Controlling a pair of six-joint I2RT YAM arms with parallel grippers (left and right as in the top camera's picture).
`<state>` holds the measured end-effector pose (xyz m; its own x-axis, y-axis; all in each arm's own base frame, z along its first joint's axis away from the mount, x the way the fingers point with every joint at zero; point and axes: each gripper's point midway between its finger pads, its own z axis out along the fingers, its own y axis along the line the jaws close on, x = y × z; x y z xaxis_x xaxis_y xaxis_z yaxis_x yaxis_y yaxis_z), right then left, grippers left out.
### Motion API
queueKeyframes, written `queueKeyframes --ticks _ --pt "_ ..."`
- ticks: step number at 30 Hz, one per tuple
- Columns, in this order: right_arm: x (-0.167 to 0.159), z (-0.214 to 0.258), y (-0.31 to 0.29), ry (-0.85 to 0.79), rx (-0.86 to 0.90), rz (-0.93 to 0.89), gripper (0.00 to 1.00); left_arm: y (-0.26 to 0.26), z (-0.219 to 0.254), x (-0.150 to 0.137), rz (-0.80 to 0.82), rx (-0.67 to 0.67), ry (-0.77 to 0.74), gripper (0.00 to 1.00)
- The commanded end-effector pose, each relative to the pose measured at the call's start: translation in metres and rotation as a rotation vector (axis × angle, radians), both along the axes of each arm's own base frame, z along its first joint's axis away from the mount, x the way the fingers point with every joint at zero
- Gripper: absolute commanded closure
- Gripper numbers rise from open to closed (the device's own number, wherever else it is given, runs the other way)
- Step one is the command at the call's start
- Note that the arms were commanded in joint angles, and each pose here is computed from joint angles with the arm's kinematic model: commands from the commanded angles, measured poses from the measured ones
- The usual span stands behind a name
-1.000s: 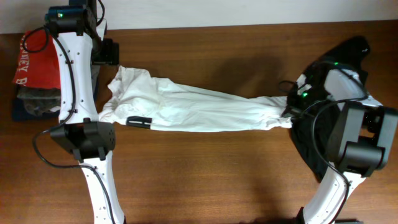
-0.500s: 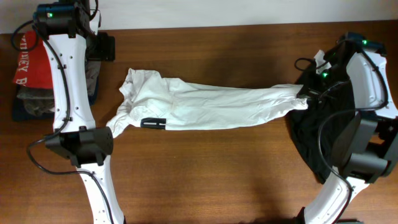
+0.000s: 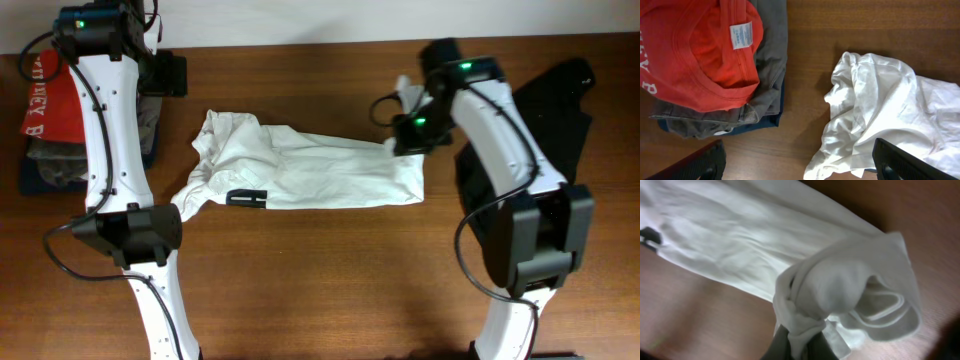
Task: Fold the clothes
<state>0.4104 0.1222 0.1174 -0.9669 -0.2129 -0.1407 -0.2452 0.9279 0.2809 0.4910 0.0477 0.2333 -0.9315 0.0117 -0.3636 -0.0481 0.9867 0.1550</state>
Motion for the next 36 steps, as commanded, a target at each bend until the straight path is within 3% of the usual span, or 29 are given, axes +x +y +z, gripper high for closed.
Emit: queueKeyframes --ticks 1,26,33,34,36 --pt "0.002 0.005 0.033 -0.045 -0.004 0.051 0.96 -0.002 0.018 -0.002 0.005 -0.019 -0.05 0.07" --pt "0.009 -0.057 0.146 -0.109 0.023 0.175 0.96 -0.005 0.017 -0.002 -0.003 -0.036 -0.05 0.06" --pt "0.015 -0.052 0.175 -0.184 0.067 0.215 0.94 -0.005 0.017 -0.002 -0.003 -0.036 -0.049 0.06" --pt "0.016 -0.049 0.177 -0.192 0.073 0.218 0.88 -0.005 0.017 -0.002 -0.003 -0.037 -0.048 0.06" --pt "0.015 -0.046 0.183 -0.2 0.089 0.227 0.57 -0.005 0.017 -0.002 -0.003 -0.037 -0.048 0.06"
